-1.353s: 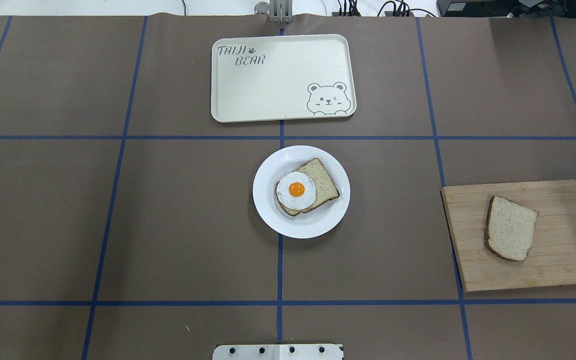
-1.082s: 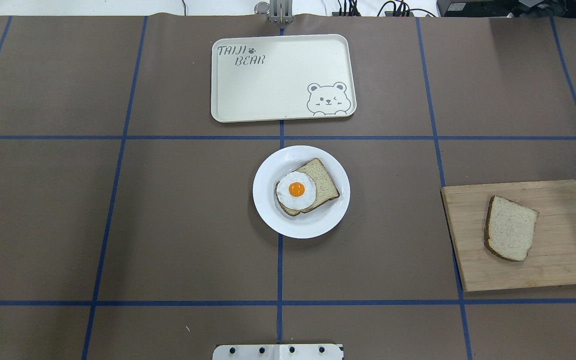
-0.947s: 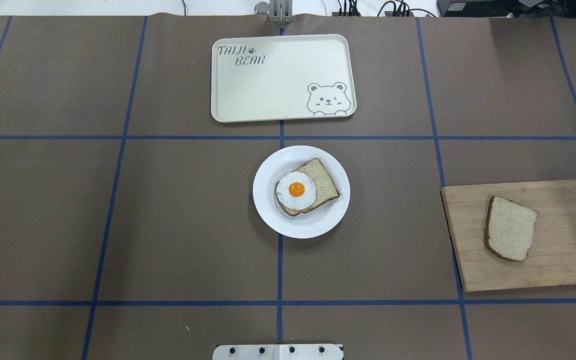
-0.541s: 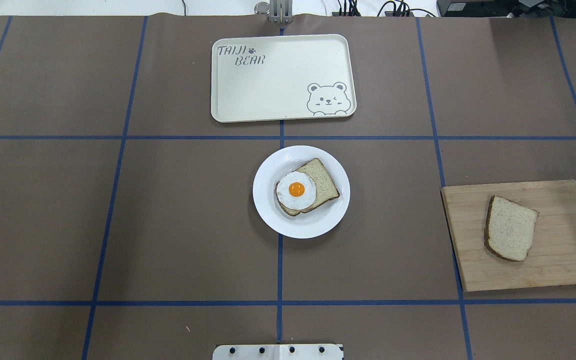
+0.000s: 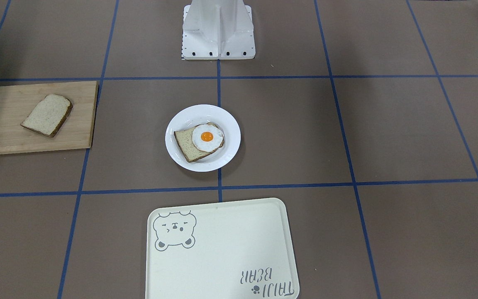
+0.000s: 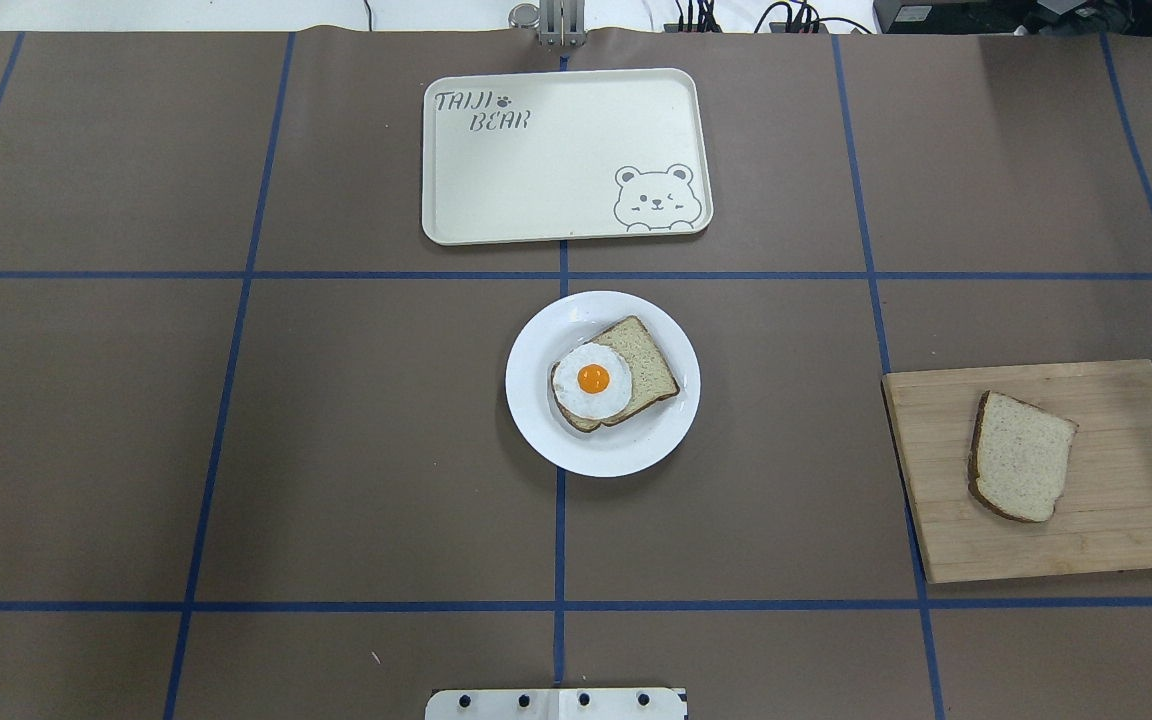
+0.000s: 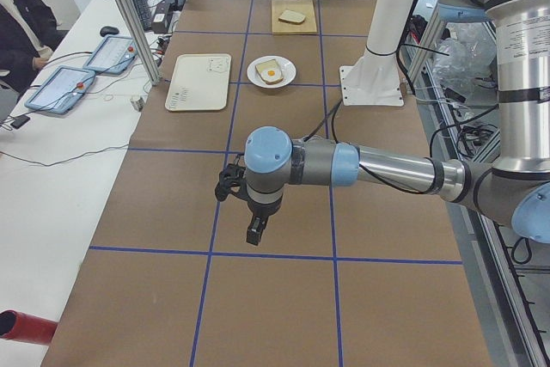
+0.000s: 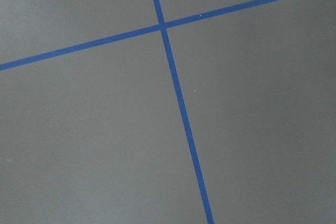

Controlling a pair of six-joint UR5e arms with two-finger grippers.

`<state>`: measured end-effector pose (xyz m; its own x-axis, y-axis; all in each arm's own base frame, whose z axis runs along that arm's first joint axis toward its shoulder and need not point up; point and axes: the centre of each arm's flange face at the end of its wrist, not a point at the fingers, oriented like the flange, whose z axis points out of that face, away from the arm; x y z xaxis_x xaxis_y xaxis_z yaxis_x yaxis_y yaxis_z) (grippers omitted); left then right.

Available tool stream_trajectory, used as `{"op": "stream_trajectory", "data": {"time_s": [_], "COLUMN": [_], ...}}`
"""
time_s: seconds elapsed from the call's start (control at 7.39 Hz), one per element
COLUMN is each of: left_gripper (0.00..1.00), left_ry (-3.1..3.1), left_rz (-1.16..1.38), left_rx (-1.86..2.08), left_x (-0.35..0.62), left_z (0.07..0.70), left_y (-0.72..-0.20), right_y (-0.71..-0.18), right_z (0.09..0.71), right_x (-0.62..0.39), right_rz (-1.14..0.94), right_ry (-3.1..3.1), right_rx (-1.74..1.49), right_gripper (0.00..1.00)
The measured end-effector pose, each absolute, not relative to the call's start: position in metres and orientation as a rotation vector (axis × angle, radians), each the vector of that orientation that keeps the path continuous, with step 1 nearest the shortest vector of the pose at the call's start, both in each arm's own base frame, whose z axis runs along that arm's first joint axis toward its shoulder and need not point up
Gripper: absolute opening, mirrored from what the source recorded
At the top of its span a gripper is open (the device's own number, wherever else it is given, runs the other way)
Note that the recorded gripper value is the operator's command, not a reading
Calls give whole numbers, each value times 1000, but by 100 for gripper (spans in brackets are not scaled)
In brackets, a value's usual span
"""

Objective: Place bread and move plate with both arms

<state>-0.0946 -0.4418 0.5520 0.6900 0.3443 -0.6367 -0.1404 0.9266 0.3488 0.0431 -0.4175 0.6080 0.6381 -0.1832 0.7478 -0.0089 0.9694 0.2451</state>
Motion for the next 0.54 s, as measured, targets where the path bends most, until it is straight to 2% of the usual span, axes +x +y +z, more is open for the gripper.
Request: {"op": "stream_trajectory", "data": {"time_s": [0.27,0.54], "left_gripper": [98,98], "left_ry": [740,736], "left_rz": [326,340], "left_rx": [404,437], "left_x": [-97,-97], "left_z": [527,520], "left_y": [-475,-481], "right_y": [-420,-421], "right_z": [594,569], "right_x": [35,-10], "right_rz": [2,147], "right_ry": [-931,-1011], "right_rx": [239,229], "right_gripper": [100,100]}}
